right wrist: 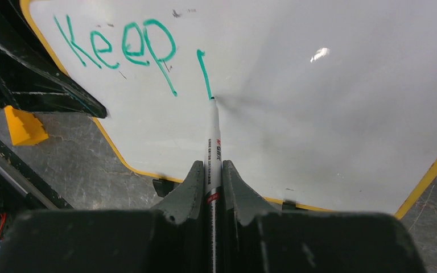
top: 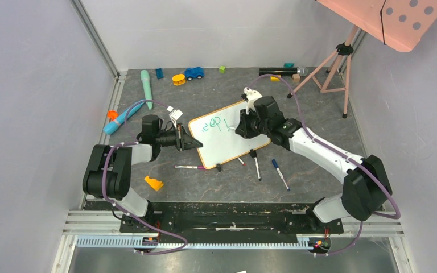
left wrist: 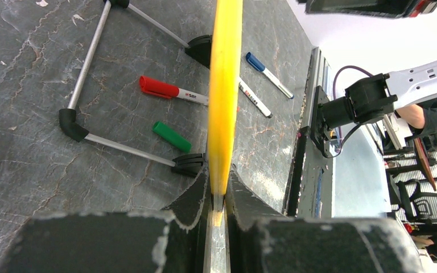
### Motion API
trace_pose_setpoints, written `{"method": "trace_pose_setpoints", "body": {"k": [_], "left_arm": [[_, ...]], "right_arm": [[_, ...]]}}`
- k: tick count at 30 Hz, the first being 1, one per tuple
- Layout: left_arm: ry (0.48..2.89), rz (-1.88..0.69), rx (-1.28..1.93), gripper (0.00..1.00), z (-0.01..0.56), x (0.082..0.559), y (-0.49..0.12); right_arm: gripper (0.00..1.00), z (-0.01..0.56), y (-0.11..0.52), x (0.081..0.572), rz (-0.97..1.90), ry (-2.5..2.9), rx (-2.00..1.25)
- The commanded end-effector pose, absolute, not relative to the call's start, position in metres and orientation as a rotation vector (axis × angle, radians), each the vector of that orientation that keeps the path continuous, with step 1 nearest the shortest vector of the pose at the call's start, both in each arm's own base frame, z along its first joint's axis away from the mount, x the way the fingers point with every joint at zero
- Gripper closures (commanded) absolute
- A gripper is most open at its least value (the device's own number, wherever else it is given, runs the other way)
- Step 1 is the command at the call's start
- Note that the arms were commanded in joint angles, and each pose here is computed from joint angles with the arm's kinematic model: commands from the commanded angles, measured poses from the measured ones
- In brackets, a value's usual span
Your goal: Write a sentence on the whiteboard
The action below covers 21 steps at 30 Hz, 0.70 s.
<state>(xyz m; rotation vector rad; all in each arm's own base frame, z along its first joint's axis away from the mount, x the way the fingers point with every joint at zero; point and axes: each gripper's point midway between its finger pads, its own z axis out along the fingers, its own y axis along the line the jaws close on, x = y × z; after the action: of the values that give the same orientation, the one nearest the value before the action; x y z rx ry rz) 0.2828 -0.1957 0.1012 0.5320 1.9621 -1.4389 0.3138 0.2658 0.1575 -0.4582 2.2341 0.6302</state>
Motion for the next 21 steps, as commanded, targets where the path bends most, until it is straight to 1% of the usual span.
{"method": "trace_pose_setpoints", "body": {"k": [1,12,21], "left_arm": [[1.930,-1.450,0.589,0.98,0.108,0.279,-0.200],[1.929,-1.451,0.590,0.98,0.109,0.278,-0.200],[1.930,-1.452,0.590,0.98,0.109,0.277,-0.200]], "right_arm": [[1.00,0.208,0.276,0.333,0.650,2.098,-0.444],[1.00,0.216,0.286,0.345,0.650,2.080,-0.460],[1.00,0.210,0.288,0.350,0.636,2.097,-0.478]]}}
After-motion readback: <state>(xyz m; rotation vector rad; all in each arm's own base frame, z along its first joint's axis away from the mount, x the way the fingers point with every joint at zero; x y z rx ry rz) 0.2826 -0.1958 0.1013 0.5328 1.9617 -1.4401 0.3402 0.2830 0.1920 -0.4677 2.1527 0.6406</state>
